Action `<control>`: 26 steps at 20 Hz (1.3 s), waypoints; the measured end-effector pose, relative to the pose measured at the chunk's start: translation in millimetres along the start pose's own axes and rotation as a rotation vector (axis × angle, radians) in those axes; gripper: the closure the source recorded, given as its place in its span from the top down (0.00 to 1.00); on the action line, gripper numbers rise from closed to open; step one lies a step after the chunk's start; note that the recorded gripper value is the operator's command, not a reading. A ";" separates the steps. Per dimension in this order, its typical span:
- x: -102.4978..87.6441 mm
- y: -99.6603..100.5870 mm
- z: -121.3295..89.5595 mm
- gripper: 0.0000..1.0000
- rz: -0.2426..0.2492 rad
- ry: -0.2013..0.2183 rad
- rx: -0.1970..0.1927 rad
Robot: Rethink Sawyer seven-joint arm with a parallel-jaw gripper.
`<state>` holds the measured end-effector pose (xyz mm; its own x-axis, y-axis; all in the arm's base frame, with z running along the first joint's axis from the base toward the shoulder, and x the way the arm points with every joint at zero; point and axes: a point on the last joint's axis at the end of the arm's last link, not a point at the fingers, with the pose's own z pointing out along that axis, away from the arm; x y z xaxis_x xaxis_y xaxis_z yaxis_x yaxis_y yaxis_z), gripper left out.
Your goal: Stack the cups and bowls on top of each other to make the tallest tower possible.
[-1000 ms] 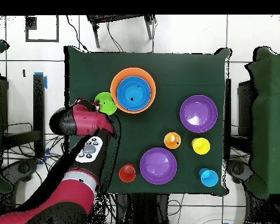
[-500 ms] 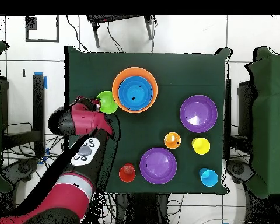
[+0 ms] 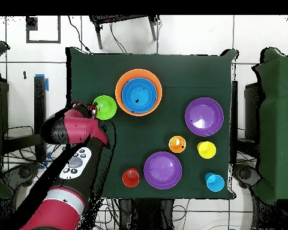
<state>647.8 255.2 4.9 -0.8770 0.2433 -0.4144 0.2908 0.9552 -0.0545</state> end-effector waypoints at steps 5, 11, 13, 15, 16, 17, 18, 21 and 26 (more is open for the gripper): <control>-7.9 -2.4 -17.3 0.00 0.014 -0.009 -0.007; -17.4 -4.7 -39.1 0.00 0.031 -0.015 -0.016; -19.2 -6.2 -46.3 0.00 0.038 -0.007 -0.016; -21.5 -8.4 -53.9 0.00 0.046 0.002 -0.017; -23.2 -10.4 -58.0 0.00 0.054 0.006 -0.019; -25.6 -13.1 -61.0 0.00 0.064 0.009 -0.022; -28.0 -15.7 -64.1 0.00 0.073 0.012 -0.025; -36.8 -27.5 -70.1 0.00 0.100 0.015 -0.029; -51.6 -50.8 -72.3 0.00 0.140 0.029 -0.042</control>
<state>650.6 206.3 94.7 -0.8400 0.3788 -0.3885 0.3950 0.9178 0.0407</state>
